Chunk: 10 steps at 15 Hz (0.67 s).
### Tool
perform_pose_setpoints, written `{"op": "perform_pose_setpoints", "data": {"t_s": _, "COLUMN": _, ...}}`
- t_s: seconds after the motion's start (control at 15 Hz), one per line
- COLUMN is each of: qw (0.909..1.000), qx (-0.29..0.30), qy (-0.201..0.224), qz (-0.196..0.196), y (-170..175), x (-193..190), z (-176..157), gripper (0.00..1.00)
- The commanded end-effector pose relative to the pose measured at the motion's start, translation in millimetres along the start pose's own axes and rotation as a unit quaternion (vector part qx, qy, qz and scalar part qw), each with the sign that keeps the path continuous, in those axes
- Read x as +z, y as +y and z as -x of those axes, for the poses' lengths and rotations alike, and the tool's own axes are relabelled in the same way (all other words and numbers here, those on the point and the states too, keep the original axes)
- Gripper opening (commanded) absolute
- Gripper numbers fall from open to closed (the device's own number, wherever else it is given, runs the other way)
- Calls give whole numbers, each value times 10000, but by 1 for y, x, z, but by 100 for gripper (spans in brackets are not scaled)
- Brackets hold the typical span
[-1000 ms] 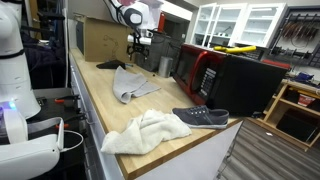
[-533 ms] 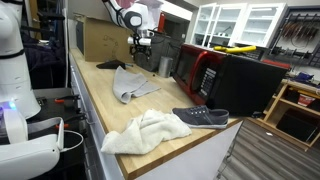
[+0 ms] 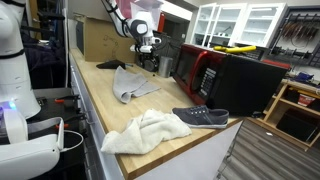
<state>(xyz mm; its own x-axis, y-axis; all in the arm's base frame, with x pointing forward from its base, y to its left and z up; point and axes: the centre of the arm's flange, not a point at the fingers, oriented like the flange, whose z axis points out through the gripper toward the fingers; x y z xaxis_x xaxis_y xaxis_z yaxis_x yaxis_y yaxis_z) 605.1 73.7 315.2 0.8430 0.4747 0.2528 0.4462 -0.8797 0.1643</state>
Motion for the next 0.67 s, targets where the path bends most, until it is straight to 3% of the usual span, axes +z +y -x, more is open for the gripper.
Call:
{"op": "perform_pose_setpoints", "data": {"t_s": 0.0, "qw": 9980, "qx": 626, "qy": 34, "qz": 86, "y": 0, "x": 2, "z": -5, "gripper": 100}}
{"op": "perform_pose_setpoints", "data": {"t_s": 0.6, "qw": 9682, "qx": 2483, "qy": 157, "qz": 264, "y": 12, "x": 34, "z": -7, "gripper": 100}}
